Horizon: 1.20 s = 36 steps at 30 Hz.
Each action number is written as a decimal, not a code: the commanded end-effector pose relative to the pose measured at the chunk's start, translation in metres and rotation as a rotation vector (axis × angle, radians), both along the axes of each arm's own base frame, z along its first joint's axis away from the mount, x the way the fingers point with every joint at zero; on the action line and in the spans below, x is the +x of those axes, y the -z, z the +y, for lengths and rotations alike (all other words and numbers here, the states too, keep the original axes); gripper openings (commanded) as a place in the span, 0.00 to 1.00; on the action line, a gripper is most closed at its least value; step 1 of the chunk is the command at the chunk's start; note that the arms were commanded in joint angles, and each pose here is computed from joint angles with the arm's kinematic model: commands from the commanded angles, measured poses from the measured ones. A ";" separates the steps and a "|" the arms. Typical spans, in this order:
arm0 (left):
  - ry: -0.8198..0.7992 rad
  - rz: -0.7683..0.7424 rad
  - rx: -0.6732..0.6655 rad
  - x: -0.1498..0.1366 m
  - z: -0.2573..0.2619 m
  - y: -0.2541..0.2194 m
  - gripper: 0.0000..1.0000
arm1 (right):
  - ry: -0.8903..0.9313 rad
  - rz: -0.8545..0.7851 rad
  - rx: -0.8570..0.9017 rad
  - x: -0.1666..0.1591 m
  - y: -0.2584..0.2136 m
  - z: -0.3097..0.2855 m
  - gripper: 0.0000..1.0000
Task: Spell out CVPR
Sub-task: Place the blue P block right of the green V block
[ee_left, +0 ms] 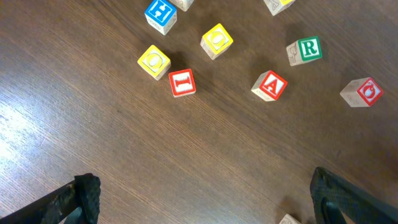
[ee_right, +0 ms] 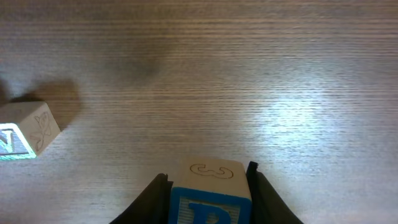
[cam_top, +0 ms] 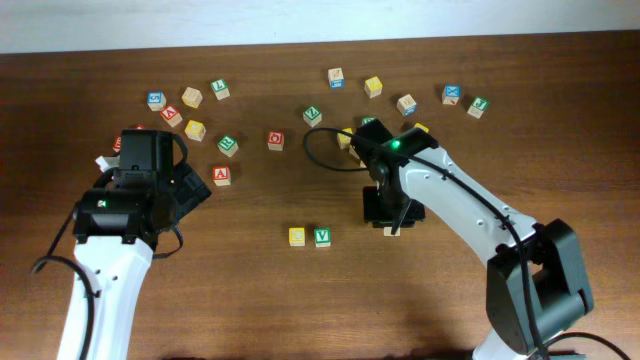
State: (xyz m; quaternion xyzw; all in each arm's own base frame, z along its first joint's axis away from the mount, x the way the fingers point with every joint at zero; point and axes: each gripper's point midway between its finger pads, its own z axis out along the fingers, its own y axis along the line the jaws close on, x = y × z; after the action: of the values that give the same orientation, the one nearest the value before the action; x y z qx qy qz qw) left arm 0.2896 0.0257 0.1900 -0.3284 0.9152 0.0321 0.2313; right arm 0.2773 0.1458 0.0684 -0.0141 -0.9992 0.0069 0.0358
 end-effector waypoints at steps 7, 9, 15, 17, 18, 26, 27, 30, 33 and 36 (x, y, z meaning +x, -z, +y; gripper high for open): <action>0.007 -0.001 0.001 0.001 0.001 -0.001 0.99 | -0.033 0.012 0.113 -0.004 0.008 0.018 0.27; 0.007 -0.001 0.001 0.001 0.001 -0.001 0.99 | -0.034 -0.007 0.123 0.000 0.014 0.019 0.27; 0.007 -0.001 0.001 0.000 0.001 -0.001 0.99 | -0.065 -0.112 0.258 0.017 0.030 0.051 0.24; 0.007 -0.001 0.001 0.001 0.001 -0.001 0.99 | -0.093 -0.127 0.249 0.016 0.031 0.058 0.24; 0.007 -0.001 0.001 0.000 0.001 -0.001 0.99 | -0.109 -0.137 0.219 0.015 0.034 0.059 0.24; 0.007 -0.001 0.001 0.000 0.001 -0.001 0.99 | -0.079 -0.144 0.119 0.007 0.051 0.063 0.24; 0.007 -0.001 0.001 0.000 0.001 -0.001 0.99 | -0.066 -0.142 0.123 0.006 0.051 0.065 0.24; 0.007 -0.001 0.001 0.000 0.001 -0.001 0.99 | -0.092 -0.156 0.136 0.003 0.053 0.075 0.27; 0.007 -0.001 0.001 0.000 0.001 -0.001 0.99 | -0.111 -0.161 0.132 -0.001 0.056 0.079 0.27; 0.007 -0.001 0.001 0.000 0.001 -0.001 0.99 | -0.110 -0.148 0.119 -0.002 0.063 0.077 0.27</action>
State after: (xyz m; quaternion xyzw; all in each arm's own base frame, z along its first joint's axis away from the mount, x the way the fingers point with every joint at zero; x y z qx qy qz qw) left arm 0.2896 0.0257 0.1900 -0.3284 0.9152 0.0321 0.2313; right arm 0.2788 0.2280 0.0175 0.0437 -0.9956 -0.0705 -0.0447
